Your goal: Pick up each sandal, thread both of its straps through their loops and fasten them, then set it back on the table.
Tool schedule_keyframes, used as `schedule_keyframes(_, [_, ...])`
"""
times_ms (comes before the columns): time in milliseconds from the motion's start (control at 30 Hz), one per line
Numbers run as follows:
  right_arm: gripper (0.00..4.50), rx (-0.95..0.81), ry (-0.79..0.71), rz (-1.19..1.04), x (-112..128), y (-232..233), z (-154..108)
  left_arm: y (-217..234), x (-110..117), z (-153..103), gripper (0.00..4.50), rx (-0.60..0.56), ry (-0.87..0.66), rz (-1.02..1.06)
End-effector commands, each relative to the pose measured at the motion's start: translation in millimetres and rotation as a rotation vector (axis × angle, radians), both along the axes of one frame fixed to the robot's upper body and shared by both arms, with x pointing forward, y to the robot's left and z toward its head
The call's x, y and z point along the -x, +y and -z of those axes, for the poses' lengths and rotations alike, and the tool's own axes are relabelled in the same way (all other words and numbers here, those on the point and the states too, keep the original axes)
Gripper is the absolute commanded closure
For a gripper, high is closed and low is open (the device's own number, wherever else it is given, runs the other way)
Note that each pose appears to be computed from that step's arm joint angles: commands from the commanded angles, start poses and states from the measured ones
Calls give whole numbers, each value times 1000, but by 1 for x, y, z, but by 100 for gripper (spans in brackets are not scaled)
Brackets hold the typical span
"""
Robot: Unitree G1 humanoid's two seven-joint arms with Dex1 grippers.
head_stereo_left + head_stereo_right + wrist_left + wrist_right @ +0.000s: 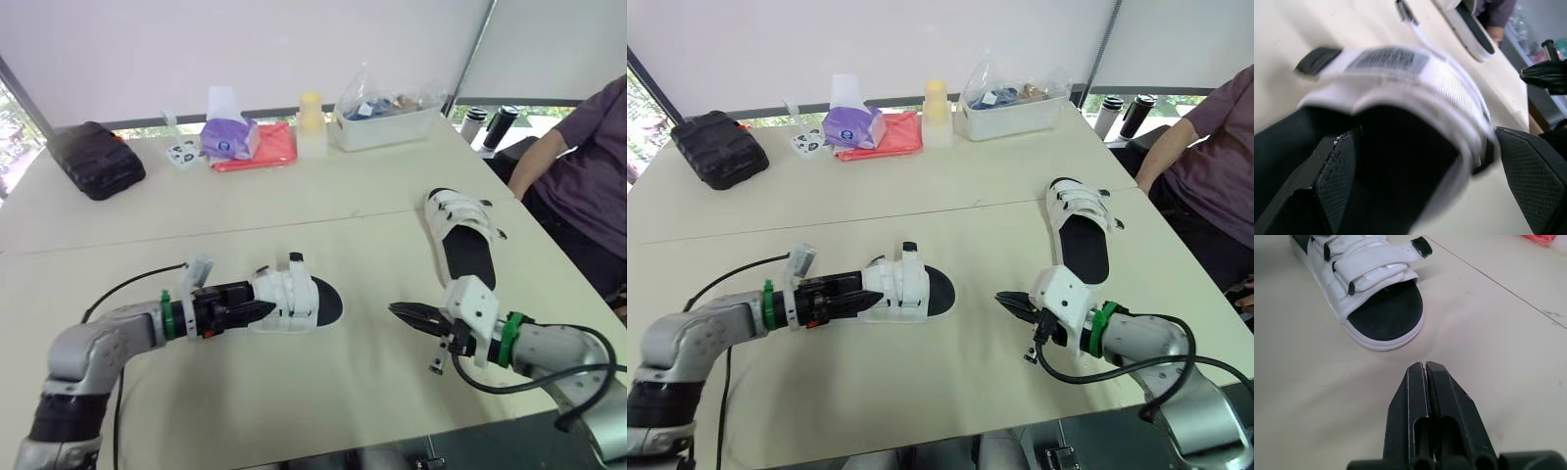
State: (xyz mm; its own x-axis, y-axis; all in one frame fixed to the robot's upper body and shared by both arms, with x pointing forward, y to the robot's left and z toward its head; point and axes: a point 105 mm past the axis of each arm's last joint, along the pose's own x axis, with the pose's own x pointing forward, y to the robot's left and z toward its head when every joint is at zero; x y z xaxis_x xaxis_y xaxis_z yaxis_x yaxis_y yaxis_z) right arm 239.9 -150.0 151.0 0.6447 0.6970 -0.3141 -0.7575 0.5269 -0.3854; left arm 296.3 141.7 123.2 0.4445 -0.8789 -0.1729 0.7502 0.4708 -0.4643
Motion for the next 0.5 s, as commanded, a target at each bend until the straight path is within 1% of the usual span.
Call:
schedule_keyframes(33, [450,-6,-43,1,10,6,-13,-18,-6,1,4,40,4,71])
schedule_keyframes(100, [450,1,-27,18,15,5,-10,-22,-16,-13,4,118,0,65])
schedule_keyframes(133, [450,4,-22,32,17,3,-9,-24,-17,-14,4,113,-6,76])
schedule_keyframes(267, [450,6,-17,50,18,1,-8,-37,-12,1,4,62,18,140])
schedule_keyframes(367, [450,14,-19,54,18,0,-7,-45,-12,4,88,71,36,158])
schedule_keyframes(500, [450,17,-20,58,16,-2,-7,-51,-12,2,281,90,39,161])
